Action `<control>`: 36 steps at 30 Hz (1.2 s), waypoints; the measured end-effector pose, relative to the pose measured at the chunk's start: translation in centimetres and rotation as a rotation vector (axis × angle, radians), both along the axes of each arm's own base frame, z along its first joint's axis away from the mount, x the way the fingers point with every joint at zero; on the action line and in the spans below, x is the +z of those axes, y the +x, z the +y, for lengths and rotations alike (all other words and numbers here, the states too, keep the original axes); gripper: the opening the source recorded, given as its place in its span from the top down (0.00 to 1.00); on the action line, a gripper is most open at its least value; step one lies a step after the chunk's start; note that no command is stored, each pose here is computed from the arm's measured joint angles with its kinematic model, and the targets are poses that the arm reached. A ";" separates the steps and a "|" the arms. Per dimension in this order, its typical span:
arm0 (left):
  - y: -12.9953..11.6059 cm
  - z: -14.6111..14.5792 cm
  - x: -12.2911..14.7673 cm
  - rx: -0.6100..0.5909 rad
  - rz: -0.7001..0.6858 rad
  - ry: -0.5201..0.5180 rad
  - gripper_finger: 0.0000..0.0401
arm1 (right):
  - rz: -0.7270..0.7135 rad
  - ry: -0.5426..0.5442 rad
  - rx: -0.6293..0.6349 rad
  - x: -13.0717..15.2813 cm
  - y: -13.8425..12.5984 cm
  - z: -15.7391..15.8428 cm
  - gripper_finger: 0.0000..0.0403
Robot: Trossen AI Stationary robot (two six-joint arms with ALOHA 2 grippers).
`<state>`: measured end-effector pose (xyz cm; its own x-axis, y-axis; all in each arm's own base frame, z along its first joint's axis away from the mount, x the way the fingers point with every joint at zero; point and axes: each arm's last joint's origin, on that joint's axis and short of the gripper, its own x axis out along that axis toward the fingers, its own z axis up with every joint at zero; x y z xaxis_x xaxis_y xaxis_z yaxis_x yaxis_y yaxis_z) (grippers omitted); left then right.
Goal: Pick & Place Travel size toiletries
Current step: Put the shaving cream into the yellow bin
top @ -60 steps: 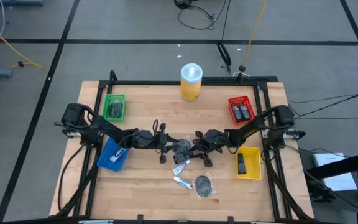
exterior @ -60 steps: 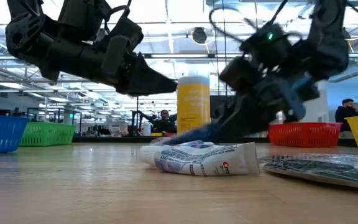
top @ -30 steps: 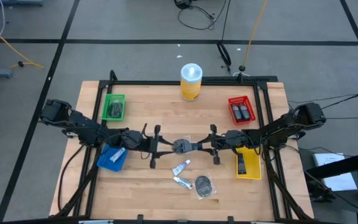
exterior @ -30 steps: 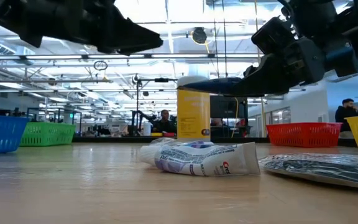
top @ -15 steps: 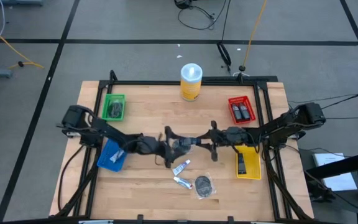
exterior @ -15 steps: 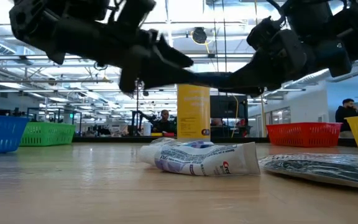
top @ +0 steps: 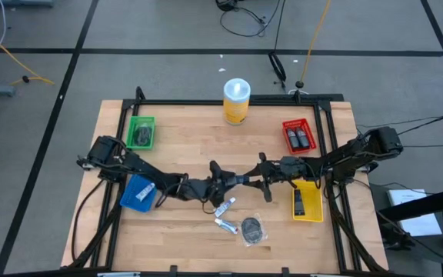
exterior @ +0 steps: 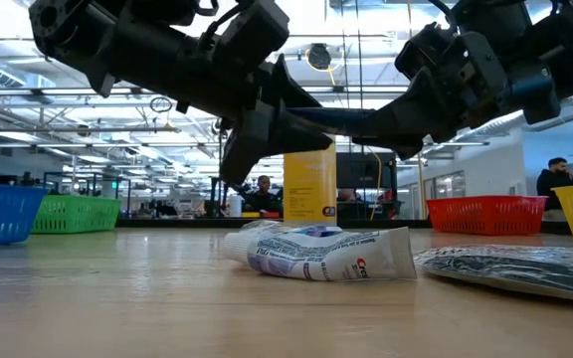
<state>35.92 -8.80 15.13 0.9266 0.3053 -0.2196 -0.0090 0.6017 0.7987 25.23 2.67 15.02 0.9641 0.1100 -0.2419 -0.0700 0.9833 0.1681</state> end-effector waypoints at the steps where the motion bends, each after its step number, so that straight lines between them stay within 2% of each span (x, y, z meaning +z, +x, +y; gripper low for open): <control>1: 0.0 0.0 0.0 0.020 -0.002 0.005 0.47 | 0.000 0.000 0.000 0.0 0.0 0.0 0.70; 9: -0.2 -0.4 0.2 0.033 -0.005 0.018 0.79 | -0.001 0.004 -0.002 0.0 0.0 0.0 0.69; 16: -0.4 -1.0 0.2 0.012 -0.002 0.022 0.97 | -0.006 0.001 0.002 0.1 0.0 0.0 0.62; 22: -0.4 -1.2 0.2 0.008 0.000 0.031 0.96 | -0.001 0.000 0.001 0.0 0.0 0.0 0.59; 27: -1.3 -1.9 1.6 0.030 0.013 0.040 0.98 | -0.015 -0.001 -0.007 0.4 -0.1 0.0 0.53; 32: -2.6 -2.1 3.8 0.040 0.018 -0.033 0.96 | -0.045 0.000 -0.009 1.1 -0.2 -0.1 0.49; 36: -3.6 -2.1 5.1 0.070 0.022 -0.086 0.98 | -0.040 0.000 -0.009 1.5 -0.5 -0.1 0.49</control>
